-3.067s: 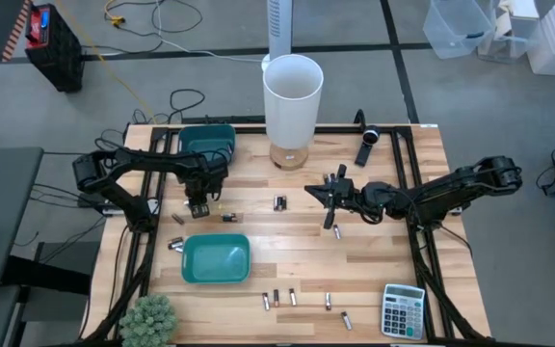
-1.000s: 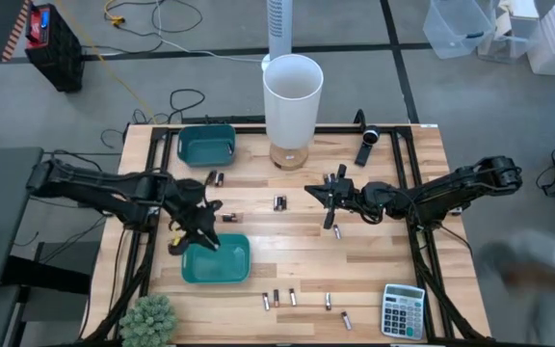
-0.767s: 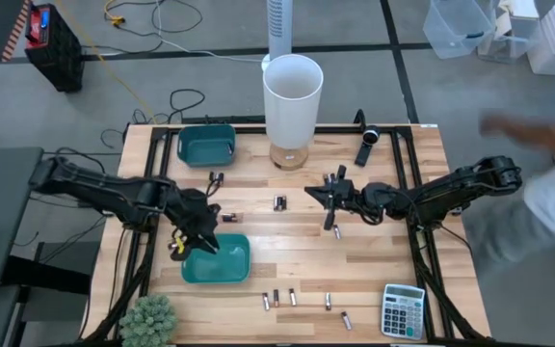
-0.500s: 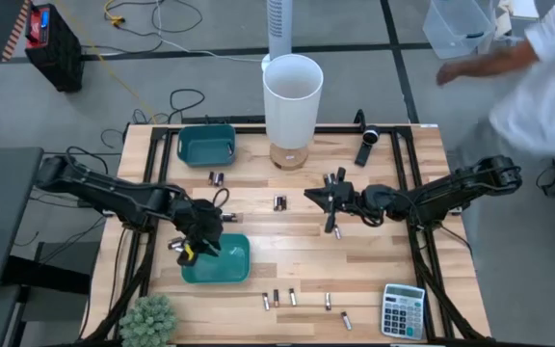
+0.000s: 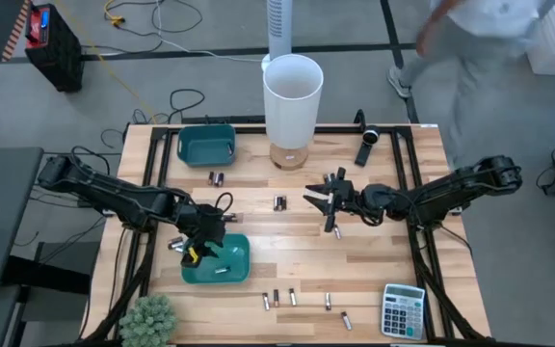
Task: Sort batteries
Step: Put the silver battery into the green bin
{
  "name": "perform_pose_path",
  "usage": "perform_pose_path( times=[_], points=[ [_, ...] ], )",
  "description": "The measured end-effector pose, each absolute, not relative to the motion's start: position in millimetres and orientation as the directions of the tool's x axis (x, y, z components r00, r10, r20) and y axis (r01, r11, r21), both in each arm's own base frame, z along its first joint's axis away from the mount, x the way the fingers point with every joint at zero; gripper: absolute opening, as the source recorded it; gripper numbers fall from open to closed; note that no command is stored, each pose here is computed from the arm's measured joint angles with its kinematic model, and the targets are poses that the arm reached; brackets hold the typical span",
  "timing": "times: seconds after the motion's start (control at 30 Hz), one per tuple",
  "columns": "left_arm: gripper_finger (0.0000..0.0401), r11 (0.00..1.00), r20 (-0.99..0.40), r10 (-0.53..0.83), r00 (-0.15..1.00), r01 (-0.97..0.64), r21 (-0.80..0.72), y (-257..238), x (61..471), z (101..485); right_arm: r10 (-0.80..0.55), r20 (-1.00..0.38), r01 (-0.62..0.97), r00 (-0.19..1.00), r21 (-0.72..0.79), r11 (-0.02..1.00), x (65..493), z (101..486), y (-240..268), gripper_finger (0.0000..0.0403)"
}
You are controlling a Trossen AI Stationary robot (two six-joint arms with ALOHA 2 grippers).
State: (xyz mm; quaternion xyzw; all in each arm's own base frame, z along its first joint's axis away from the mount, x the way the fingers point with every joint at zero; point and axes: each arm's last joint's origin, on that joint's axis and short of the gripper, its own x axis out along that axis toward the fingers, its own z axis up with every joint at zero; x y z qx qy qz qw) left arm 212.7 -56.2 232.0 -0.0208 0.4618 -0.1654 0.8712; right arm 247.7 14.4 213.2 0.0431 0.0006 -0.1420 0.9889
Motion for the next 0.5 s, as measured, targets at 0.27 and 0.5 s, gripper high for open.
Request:
perform_pose_path(
  times=[0.27,0.5],
  points=[
    [0.0149,0.994,-0.807,-0.091,0.583,0.109,-0.033,-50.0,215.0,231.8,-0.325,-0.326,0.382,0.888,0.129,0.915,255.3,203.1,7.9,0.017],
    [0.0148,0.991,-0.628,0.056,0.776,0.032,0.128,-44.7,220.7,250.3,-0.334,-0.442,0.402,0.833,0.068,0.913,259.7,217.6,27.1,0.0169]
  ],
)
